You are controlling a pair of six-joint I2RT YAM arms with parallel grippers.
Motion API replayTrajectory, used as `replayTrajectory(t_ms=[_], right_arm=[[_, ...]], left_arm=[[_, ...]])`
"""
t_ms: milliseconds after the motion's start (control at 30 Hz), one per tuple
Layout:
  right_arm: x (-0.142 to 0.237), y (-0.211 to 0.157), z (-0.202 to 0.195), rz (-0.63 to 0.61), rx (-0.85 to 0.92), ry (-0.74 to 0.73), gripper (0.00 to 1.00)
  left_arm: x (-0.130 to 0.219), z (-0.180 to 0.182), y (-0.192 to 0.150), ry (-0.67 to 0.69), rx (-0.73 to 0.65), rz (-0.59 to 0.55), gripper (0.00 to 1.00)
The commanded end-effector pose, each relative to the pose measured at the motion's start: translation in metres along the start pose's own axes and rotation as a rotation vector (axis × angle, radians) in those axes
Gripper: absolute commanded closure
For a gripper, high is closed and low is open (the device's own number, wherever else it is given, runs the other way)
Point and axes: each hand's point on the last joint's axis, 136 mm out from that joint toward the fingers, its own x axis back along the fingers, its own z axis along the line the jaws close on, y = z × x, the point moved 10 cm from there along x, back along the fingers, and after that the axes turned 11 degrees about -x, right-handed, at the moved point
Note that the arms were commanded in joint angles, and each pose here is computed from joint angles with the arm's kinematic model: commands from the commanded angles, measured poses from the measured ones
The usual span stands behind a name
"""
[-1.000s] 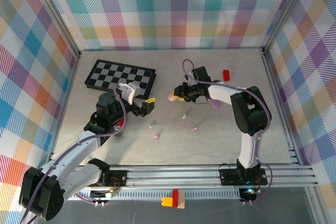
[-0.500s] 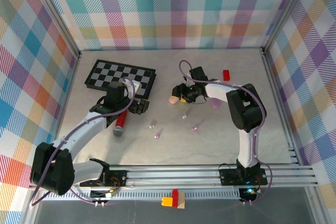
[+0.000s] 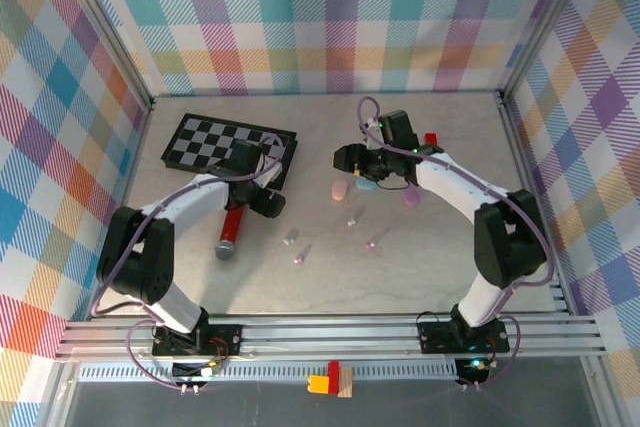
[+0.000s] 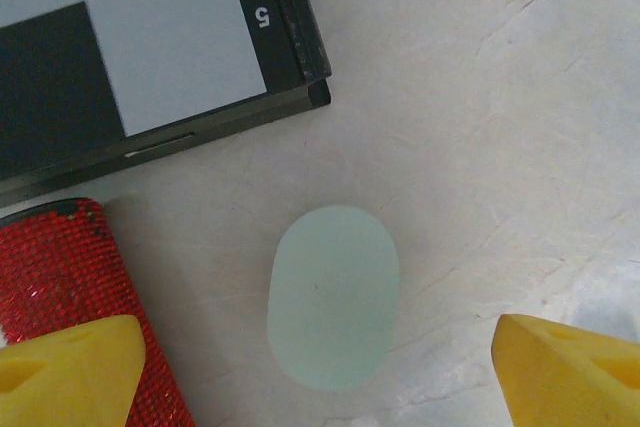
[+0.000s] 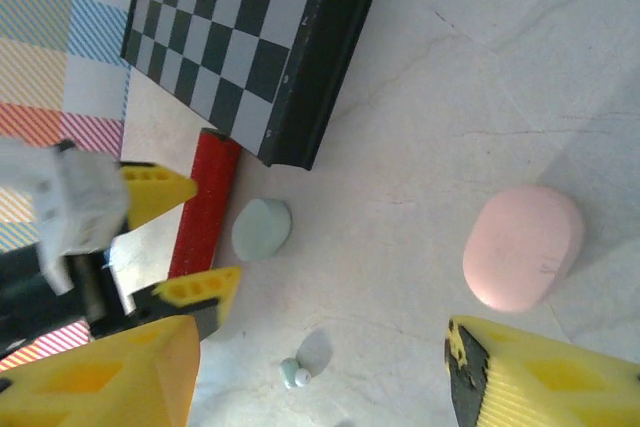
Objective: Insert wireless bluetooth earbuds into charging case
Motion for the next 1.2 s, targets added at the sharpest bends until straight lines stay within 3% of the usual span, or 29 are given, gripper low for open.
replayTrajectory(t_ms=[0,200,633,733,900,1167], right_arm=[[0.013,-0.011,-0.005,0.0,0.014,-0.041,0.34],[0.023,-0.016,-0.006,-0.026,0.021,-0.076,0.34],[0.023,-0.014,-0.003,-0.026,0.018,-0.061,0.34],[0.027,-0.014,0.0,-0.033,0.019,-0.051,0.34],[0.036,-0.017,0.008,-0.03,0.013,-0.015,0.34],[0.052,-0.027,0.024,0.029,0.062,0.071,0.33]], left_arm=[[-0.01,0.001,-0.001,-0.015,-0.024,0.106,0.1],[-0.031,0.0,-0.001,-0.051,-0.037,0.191,0.13],[-0.042,-0.005,-0.005,-0.091,-0.024,0.222,0.61],[-0.035,-0.004,-0.004,-0.079,-0.02,0.197,0.62],[-0.008,-0.006,0.006,-0.048,-0.029,0.055,0.62],[0.05,-0.03,0.03,-0.141,-0.176,-0.411,0.62]])
